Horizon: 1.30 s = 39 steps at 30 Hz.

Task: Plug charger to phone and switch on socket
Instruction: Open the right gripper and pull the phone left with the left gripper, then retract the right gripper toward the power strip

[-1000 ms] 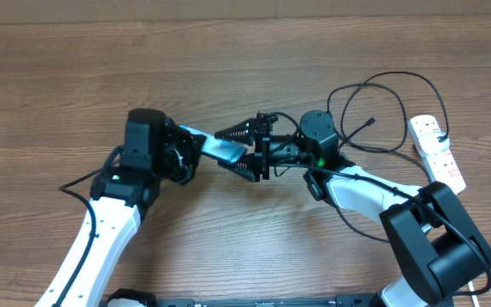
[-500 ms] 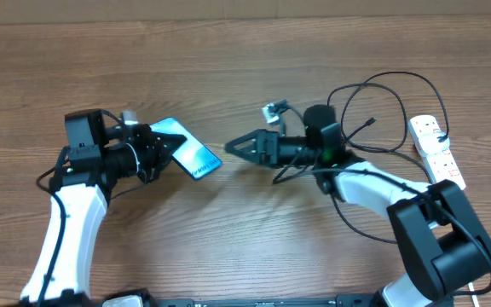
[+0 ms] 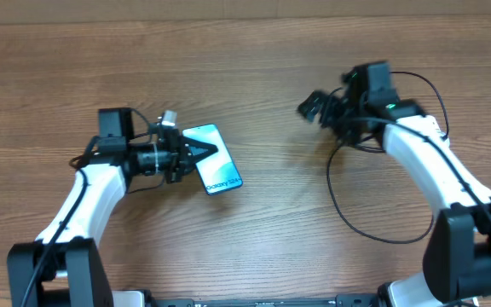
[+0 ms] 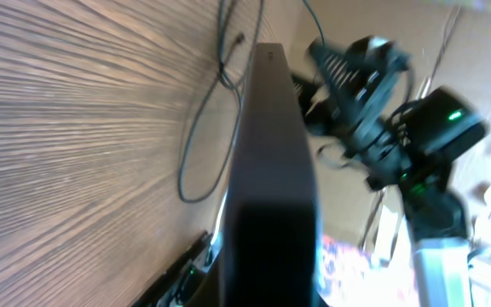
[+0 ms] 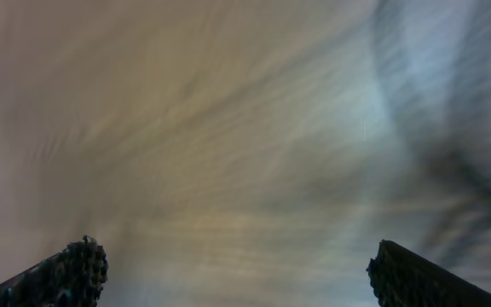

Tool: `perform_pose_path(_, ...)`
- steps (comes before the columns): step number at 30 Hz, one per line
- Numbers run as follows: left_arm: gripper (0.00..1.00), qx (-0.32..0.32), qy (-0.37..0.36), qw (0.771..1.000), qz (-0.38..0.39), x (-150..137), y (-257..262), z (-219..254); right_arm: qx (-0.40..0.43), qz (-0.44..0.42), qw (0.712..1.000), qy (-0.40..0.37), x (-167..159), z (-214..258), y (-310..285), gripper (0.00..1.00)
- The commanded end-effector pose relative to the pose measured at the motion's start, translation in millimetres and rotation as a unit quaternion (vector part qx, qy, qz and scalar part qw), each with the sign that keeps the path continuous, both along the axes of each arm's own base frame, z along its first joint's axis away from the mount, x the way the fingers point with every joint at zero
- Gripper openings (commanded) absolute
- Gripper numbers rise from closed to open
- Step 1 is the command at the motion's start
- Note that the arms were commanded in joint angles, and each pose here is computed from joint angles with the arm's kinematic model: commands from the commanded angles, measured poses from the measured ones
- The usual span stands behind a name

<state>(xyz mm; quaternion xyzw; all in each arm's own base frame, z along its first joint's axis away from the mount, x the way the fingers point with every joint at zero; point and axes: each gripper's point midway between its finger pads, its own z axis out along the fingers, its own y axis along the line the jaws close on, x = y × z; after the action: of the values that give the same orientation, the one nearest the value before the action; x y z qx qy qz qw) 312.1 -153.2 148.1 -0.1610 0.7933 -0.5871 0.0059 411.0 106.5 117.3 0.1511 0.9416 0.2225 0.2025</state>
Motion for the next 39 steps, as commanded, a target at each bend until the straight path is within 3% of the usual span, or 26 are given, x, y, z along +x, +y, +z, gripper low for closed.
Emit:
perform_pose_path(1, 0.04, -0.046, 0.001, 0.998, -0.040, -8.2, -16.9, 11.2, -0.101, -0.076, 0.992, -0.016, 10.7, 4.4, -63.0, 0.95)
perform_pose_path(5, 0.04, -0.046, -0.016, 0.998, -0.049, -3.9, -23.2, 9.8, -0.146, -0.123, 0.981, 0.022, 7.1, -18.9, -104.2, 0.76)
perform_pose_path(8, 0.04, -0.042, -0.014, 0.998, -0.043, -0.9, -22.7, 8.5, -0.162, -0.138, 0.976, 0.044, 6.8, -37.4, -119.3, 0.67)
perform_pose_path(19, 0.04, -0.043, -0.006, 0.998, -0.040, -0.7, -22.6, 8.4, -0.164, -0.151, 0.972, 0.079, 17.7, -91.3, -125.8, 0.49)
perform_pose_path(28, 0.04, -0.043, -0.006, 0.998, -0.040, -0.6, -22.6, 8.2, -0.161, -0.161, 0.966, 0.125, 10.3, -135.2, -124.7, 0.45)
perform_pose_path(30, 0.04, -0.039, -0.005, 0.998, -0.038, 0.1, -22.2, 7.2, -0.156, -0.157, 0.966, 0.134, 8.3, -142.4, -122.3, 0.35)
perform_pose_path(34, 0.04, -0.034, -0.005, 0.999, -0.034, 1.5, -21.5, 5.3, -0.142, -0.148, 0.967, 0.148, 4.3, -151.4, -116.1, 0.05)
perform_pose_path(39, 0.04, -0.040, -0.012, 0.998, -0.038, 1.5, -22.2, 8.4, -0.145, -0.137, 0.969, 0.149, 2.2, -142.7, -116.1, 0.04)
